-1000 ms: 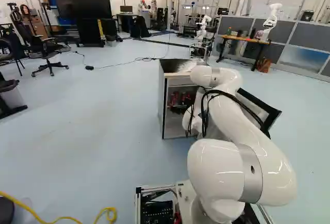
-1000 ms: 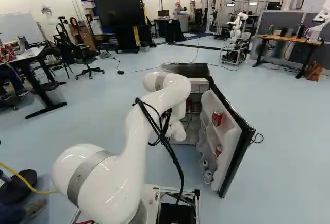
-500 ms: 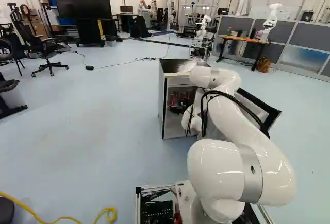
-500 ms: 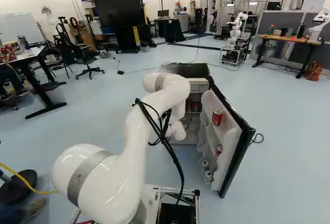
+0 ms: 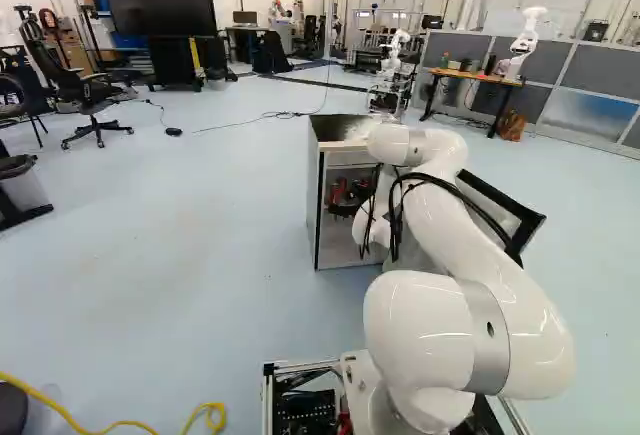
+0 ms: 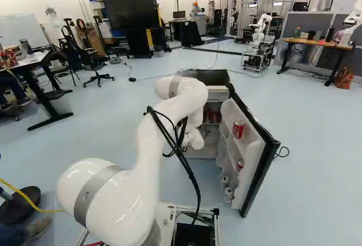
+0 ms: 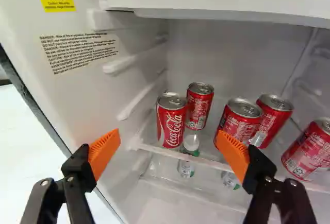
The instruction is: Grab a drink from the fridge
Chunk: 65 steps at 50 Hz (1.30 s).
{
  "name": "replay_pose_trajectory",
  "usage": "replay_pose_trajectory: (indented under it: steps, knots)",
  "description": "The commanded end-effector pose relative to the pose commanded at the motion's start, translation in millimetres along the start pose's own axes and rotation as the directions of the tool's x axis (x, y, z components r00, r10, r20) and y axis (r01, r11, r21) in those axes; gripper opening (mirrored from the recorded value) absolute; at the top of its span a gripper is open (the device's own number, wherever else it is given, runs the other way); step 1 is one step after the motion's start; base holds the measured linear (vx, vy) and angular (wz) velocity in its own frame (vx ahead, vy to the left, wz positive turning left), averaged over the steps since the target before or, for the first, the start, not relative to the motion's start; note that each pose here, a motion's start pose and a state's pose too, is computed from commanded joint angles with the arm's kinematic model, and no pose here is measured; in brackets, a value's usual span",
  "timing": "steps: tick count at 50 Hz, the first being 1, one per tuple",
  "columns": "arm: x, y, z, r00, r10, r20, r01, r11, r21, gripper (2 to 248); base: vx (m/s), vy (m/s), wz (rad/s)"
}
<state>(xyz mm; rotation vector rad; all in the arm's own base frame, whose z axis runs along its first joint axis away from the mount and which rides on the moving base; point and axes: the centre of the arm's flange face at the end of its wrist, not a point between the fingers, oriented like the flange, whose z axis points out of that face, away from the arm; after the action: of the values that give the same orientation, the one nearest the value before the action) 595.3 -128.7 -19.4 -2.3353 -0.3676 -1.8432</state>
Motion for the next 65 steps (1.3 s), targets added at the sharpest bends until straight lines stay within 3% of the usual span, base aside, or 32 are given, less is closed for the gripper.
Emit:
replay_pose_trajectory:
  steps: [40,65]
  knots:
    - [-10.8,4.0,37,0.999,-0.041,0.035,0.04,0.999,0.015,247,0.0,0.0,0.0]
    - [-0.3,8.5,51,0.998,-0.062,0.005,0.061,0.998,0.015,247,0.0,0.0,0.0]
